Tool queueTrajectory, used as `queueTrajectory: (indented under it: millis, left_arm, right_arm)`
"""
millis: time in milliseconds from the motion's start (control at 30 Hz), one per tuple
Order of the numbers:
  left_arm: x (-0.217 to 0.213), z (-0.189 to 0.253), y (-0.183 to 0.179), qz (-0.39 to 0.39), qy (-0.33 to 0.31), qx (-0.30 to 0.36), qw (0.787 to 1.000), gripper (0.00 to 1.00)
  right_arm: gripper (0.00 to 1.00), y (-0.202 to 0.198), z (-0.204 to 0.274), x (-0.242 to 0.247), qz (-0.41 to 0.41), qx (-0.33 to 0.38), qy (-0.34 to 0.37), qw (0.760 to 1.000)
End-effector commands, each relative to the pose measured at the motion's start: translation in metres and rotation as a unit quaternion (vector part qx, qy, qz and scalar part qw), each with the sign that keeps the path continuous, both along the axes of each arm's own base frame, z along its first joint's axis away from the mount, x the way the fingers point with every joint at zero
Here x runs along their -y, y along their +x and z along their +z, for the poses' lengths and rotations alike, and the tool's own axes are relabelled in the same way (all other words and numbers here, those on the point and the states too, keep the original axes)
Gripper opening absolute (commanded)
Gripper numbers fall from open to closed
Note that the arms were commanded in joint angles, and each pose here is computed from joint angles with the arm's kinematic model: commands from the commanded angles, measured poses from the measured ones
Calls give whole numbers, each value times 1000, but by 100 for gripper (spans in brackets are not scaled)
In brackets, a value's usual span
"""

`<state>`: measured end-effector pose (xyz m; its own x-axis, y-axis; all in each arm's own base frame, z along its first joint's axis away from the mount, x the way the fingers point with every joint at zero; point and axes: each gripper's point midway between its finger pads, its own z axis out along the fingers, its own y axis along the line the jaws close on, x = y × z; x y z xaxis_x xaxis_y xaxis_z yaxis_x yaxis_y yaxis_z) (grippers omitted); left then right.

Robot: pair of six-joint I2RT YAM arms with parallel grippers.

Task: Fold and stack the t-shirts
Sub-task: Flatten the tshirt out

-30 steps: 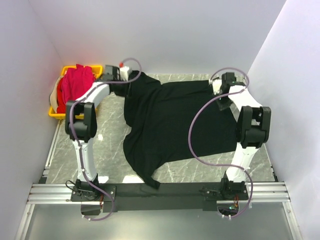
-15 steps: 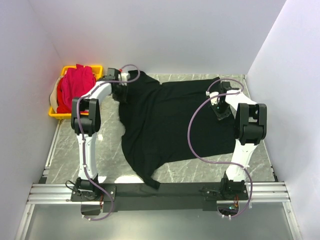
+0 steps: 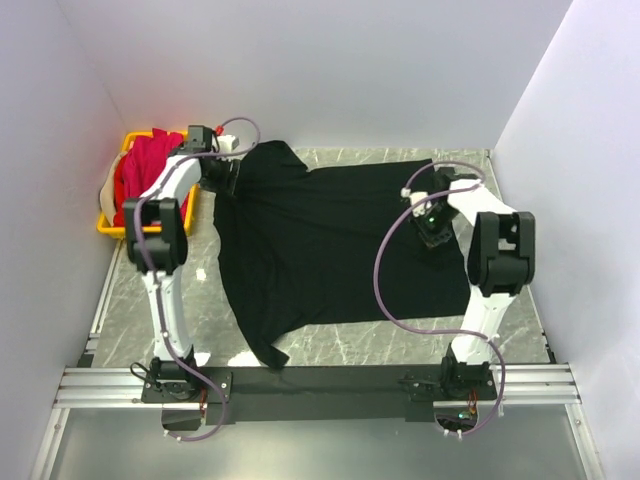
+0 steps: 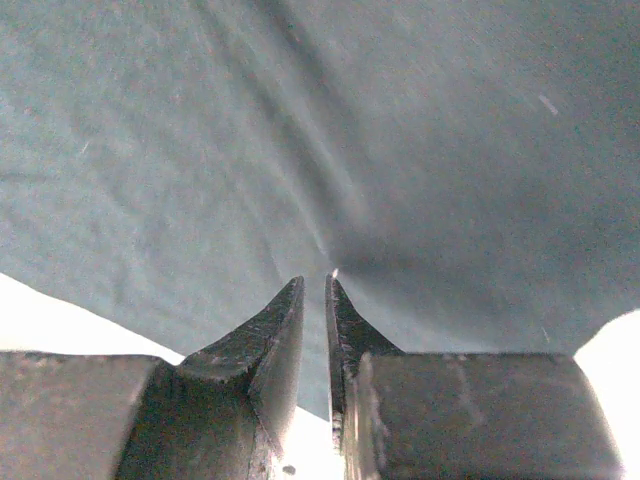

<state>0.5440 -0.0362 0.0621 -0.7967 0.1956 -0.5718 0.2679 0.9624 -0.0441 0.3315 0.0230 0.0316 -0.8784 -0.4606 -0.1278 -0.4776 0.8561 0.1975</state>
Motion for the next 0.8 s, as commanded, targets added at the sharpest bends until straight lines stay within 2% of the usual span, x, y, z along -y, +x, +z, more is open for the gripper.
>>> queueTrajectory:
  millis: [0, 33, 67, 133, 167, 233, 300, 333, 400, 433, 533, 633, 667, 767]
  left_arm:
    - [29, 106, -16, -67, -43, 110, 991, 66]
    - [32, 97, -31, -74, -50, 90, 992, 66]
    - [40, 108, -48, -94, -67, 85, 990, 64]
    - [43, 89, -79, -128, -67, 49, 988, 63]
    - [45, 94, -93, -146, -67, 49, 986, 63]
    - [47, 67, -138, -197, -68, -10, 978, 63]
    - [48, 63, -173, -261, -59, -25, 963, 63]
    - [47, 42, -207, -279, -66, -69, 955, 64]
    - [42, 39, -233, -328, -35, -61, 942, 68]
    - [37, 19, -260, -341, -27, -94, 935, 69]
    - [31, 2, -289, -386, 8, -100, 917, 72]
    - [35, -13, -296, -397, 34, -97, 912, 71]
    - [34, -17, -283, -392, 60, -76, 915, 69]
    - [39, -34, -276, -380, 95, -73, 917, 64]
  right_arm:
    - [21, 11, 53, 14, -33, 56, 30, 997]
    - [21, 14, 58, 19, -34, 66, 20, 997]
    - [21, 14, 59, 22, -30, 69, 14, 997]
    - [21, 8, 55, 24, -26, 64, 5, 998]
    - [20, 6, 53, 24, -24, 59, 4, 998]
    - [20, -5, 42, 22, -18, 37, 5, 999]
    - [20, -10, 36, 22, -14, 33, -1, 999]
    - [20, -17, 30, 20, -11, 24, -2, 1000]
    - [20, -21, 23, 21, -12, 16, -8, 1000]
    - [20, -23, 18, 20, -11, 6, -8, 1000]
    - [20, -26, 7, 18, -9, -16, -8, 1000]
    - [20, -25, -6, 19, -9, -26, -17, 999]
    - [20, -25, -10, 21, -12, -28, -23, 999]
    - [19, -26, -24, 29, -15, -37, -47, 998]
